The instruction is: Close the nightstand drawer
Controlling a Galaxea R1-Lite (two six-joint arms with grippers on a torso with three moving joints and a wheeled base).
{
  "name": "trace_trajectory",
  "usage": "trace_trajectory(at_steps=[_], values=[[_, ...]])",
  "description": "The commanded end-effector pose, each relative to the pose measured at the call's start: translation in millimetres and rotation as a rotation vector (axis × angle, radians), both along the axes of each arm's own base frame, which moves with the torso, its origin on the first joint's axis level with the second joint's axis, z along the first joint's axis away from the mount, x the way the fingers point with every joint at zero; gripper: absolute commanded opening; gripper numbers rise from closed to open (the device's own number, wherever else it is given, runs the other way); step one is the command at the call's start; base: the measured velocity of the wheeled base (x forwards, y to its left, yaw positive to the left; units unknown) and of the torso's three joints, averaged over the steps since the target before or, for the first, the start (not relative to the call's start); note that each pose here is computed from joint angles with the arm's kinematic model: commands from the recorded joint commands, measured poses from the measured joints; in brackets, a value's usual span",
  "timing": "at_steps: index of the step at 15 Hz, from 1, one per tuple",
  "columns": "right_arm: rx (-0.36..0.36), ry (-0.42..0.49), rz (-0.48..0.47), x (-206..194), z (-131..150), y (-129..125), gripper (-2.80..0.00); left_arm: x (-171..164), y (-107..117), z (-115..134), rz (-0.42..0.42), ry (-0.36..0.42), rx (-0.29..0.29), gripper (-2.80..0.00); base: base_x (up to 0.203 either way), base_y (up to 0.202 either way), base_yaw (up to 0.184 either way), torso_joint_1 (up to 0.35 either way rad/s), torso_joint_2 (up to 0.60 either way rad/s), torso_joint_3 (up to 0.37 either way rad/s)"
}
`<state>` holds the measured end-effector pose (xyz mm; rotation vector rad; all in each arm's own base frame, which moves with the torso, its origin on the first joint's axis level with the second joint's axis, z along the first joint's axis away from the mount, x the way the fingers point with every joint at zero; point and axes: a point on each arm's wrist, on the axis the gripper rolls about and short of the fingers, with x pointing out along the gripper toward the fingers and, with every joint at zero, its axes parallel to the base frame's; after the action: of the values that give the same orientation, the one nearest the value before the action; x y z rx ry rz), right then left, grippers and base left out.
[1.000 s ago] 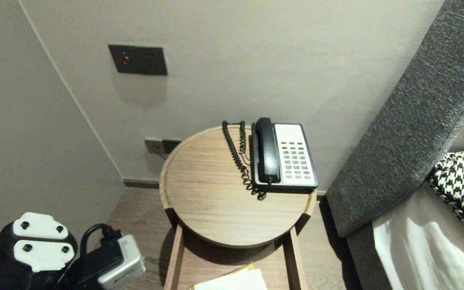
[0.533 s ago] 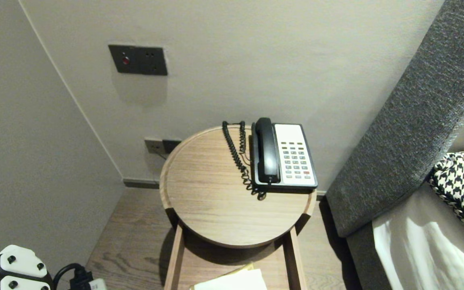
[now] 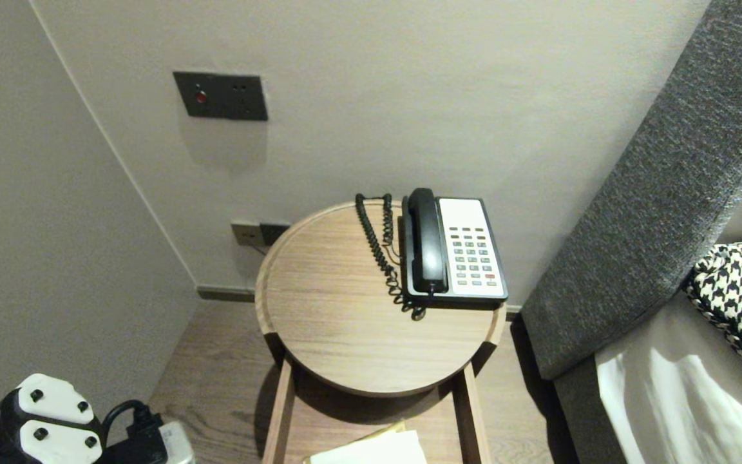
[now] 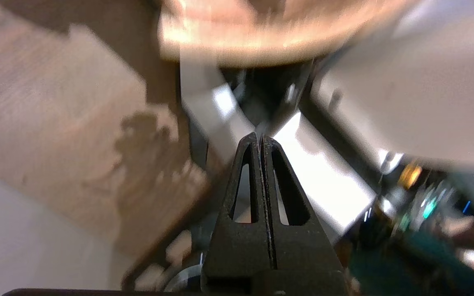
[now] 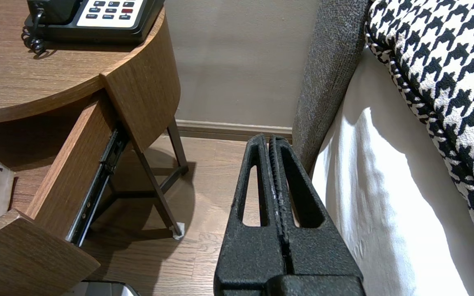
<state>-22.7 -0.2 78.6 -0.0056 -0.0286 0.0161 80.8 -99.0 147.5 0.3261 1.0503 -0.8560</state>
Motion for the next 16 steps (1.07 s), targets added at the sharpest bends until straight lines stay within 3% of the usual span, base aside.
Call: trace_trajectory(at_steps=[1,10,16], values=[[-0.002,0.012,0.001,1,-3,0,-2.80,13,-16,4,0.009,0.001,-0.010,-2.80,0.000,0.000,0.000,0.000,0.00,0.000],[-0.001,0.012,0.001,1,-3,0,-2.80,62,-93,-9,0.070,-0.003,-0.125,-2.80,0.000,0.000,0.000,0.000,0.00,0.000],[-0.001,0.012,0.001,1,-3,0,-2.80,69,-130,-32,0.039,0.014,-0.124,-2.80,0.000,0.000,0.000,0.000,0.00,0.000]])
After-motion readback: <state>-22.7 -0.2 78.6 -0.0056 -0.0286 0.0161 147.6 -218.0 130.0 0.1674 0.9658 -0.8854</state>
